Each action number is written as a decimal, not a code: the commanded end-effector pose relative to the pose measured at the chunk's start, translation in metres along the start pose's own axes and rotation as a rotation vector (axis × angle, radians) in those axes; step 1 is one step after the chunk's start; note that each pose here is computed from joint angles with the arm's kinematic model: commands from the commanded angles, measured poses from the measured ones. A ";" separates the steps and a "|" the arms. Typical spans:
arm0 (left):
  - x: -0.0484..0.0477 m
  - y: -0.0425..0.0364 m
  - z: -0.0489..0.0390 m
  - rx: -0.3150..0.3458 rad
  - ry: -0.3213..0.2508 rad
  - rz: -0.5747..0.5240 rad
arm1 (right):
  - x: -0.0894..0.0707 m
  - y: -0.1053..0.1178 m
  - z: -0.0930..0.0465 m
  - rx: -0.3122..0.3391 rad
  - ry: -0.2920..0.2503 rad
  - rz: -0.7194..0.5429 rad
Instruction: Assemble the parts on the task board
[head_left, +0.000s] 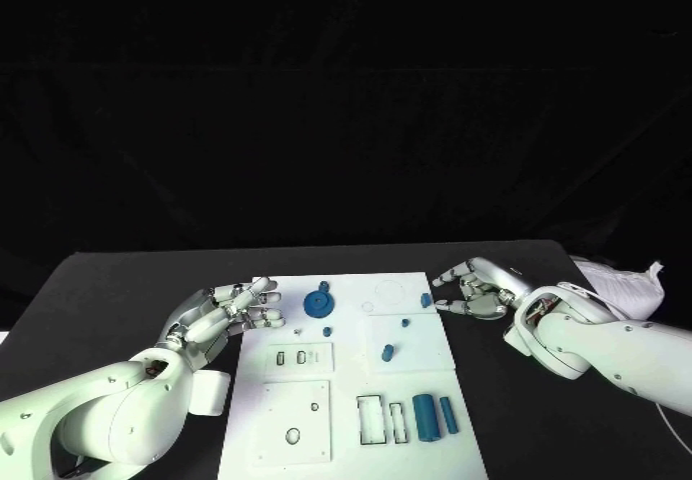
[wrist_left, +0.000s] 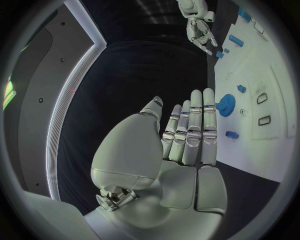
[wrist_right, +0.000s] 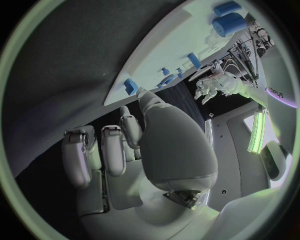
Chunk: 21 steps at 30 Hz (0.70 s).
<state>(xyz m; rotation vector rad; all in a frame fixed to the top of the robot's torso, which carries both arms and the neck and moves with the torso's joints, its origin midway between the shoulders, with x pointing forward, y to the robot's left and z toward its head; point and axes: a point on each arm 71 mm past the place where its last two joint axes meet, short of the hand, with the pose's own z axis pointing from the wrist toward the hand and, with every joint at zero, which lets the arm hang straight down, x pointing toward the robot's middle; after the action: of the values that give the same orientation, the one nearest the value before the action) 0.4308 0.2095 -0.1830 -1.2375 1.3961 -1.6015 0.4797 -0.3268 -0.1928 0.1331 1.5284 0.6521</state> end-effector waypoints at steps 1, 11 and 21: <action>0.0024 0.0000 0.0003 0.006 0.021 -0.013 | 0.006 0.000 0.003 -0.014 0.018 0.002; 0.0022 0.0005 0.0005 0.004 0.021 -0.013 | 0.015 0.001 0.010 -0.007 0.030 0.004; 0.0024 0.0006 0.0005 0.004 0.021 -0.013 | 0.020 0.002 0.014 -0.003 0.048 -0.001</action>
<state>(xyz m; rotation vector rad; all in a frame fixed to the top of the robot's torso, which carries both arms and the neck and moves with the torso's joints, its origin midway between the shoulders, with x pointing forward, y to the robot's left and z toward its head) 0.4311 0.2092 -0.1840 -1.2399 1.3978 -1.6022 0.4909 -0.3129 -0.2067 0.1326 1.5521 0.6619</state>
